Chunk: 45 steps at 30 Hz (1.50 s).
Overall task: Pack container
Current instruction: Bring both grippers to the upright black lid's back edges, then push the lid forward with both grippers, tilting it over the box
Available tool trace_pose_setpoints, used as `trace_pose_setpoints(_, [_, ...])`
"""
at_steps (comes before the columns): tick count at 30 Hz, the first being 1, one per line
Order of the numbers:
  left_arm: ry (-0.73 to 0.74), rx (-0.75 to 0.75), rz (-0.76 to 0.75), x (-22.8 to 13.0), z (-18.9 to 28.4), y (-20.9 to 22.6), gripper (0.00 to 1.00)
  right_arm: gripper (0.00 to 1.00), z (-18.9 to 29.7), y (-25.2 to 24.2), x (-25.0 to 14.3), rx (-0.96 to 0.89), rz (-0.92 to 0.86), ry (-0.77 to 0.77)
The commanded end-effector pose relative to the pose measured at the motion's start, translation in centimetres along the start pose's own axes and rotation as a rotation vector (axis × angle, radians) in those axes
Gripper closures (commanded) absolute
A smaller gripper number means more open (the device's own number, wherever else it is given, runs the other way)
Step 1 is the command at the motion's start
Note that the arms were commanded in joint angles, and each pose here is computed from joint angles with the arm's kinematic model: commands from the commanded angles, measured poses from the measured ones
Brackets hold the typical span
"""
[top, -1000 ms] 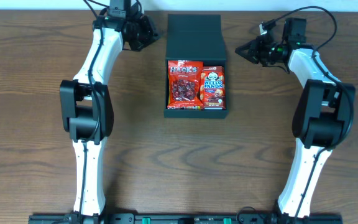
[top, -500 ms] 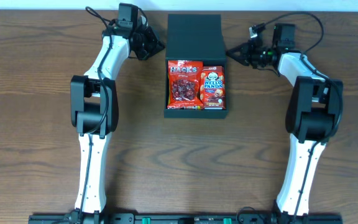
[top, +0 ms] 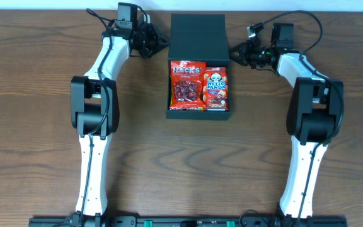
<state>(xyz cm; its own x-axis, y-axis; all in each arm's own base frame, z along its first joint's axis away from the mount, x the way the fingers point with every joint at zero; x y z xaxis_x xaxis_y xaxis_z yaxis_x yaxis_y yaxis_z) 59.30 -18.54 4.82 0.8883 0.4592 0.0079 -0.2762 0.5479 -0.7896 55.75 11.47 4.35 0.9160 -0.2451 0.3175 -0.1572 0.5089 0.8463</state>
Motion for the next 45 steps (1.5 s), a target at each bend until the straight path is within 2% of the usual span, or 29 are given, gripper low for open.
trace_pose_setpoints(1, [0.041,-0.004,0.022,-0.7,-1.1,1.0,0.94,0.98,-0.7,1.4,-0.4,0.081,0.022,0.028])
trace_pose_setpoints(9, [0.042,0.025,0.041,-0.8,-1.1,1.6,0.94,0.99,-0.3,3.9,0.5,0.214,0.142,0.017])
trace_pose_setpoints(12, [0.032,0.017,0.037,-0.4,-0.9,1.6,0.94,0.98,-0.3,4.0,0.5,0.217,0.138,0.019])
trace_pose_setpoints(18, [0.015,-0.117,0.041,1.8,0.7,-0.2,0.94,0.98,-0.3,4.0,0.4,0.217,0.138,0.019])
trace_pose_setpoints(24, [-0.013,-0.118,0.065,3.2,2.1,0.8,0.94,0.98,-0.3,4.0,0.4,0.217,0.138,0.019])
trace_pose_setpoints(31, [-0.004,-0.129,0.048,3.1,2.1,0.6,0.94,0.98,-0.3,4.0,0.5,0.216,0.138,0.019])
trace_pose_setpoints(33, [-0.012,-0.11,0.061,3.2,2.1,1.1,0.94,0.98,-0.3,4.0,0.5,0.216,0.136,0.019])
trace_pose_setpoints(38, [-0.007,0.062,0.19,2.1,2.1,4.8,0.94,0.99,-0.3,3.9,0.5,0.215,0.125,0.02])
trace_pose_setpoints(45, [0.021,0.094,0.206,0.8,1.5,5.0,0.94,0.98,-0.3,1.0,1.1,0.06,0.01,-0.025])
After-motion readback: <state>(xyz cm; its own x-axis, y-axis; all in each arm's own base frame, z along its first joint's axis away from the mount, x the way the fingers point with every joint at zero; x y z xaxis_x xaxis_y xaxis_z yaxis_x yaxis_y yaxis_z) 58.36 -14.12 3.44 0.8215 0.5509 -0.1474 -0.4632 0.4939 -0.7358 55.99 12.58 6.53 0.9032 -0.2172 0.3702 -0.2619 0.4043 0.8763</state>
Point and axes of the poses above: each gripper's point midway between its finger pads, its own z axis back along the fingers, its own y axis along the line the jaws close on, x = y × z, the point moved 1 cm from there along z, back along the fingers, and after that the axes turned 3 degrees about z, right-handed, at the moved point
